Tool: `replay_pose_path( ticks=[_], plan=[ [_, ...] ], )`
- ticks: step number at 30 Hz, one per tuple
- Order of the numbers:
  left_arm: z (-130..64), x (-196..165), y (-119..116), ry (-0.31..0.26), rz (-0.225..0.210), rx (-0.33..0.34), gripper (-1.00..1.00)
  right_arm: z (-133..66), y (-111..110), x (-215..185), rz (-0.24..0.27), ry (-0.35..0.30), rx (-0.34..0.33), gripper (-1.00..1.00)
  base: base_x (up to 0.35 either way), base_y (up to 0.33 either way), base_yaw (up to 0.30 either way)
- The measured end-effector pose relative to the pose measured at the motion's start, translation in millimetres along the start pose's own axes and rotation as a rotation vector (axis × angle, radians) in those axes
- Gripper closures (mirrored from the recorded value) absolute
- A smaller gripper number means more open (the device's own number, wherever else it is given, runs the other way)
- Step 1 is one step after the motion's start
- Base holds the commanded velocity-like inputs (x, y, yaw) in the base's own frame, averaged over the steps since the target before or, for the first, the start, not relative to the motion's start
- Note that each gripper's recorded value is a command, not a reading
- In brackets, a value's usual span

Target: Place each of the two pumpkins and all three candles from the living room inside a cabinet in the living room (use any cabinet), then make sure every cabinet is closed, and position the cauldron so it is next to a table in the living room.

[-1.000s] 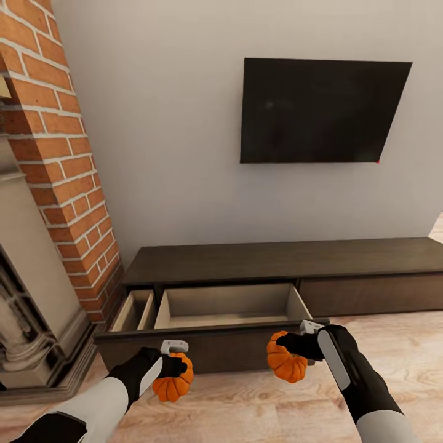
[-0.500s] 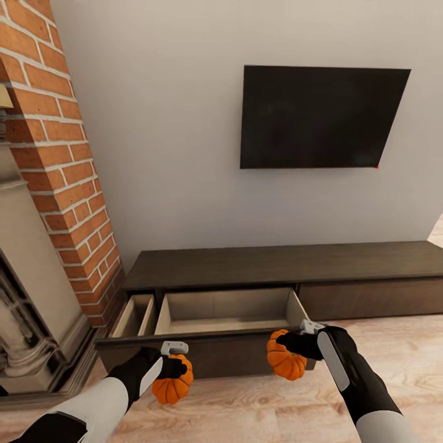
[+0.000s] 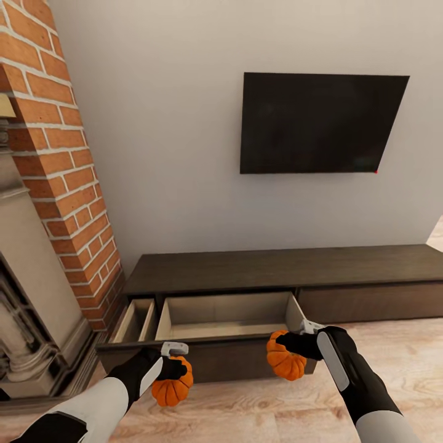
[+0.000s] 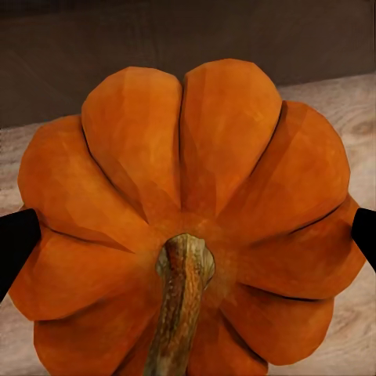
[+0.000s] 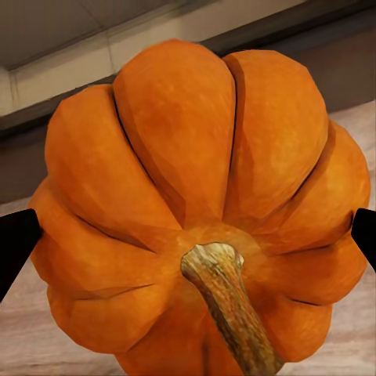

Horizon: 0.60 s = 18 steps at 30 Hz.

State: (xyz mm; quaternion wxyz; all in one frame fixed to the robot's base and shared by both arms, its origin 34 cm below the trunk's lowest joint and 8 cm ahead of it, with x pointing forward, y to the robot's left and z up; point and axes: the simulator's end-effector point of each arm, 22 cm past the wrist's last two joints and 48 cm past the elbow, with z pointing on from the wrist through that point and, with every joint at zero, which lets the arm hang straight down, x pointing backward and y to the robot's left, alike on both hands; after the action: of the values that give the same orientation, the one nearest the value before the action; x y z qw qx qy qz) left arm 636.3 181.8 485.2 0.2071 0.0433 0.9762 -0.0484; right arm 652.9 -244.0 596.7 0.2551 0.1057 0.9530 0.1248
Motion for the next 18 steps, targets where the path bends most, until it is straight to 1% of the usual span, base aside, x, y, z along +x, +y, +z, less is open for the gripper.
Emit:
replay_pose_path(
  ticks=[18],
  plan=[
    [-30.6, -20.0, -2.2, -0.001, 0.002, 0.000, 1.00, -26.7, 12.8, -20.2, 0.001, 0.002, -0.003, 1.00, 0.000, 0.000, 0.000]
  ],
)
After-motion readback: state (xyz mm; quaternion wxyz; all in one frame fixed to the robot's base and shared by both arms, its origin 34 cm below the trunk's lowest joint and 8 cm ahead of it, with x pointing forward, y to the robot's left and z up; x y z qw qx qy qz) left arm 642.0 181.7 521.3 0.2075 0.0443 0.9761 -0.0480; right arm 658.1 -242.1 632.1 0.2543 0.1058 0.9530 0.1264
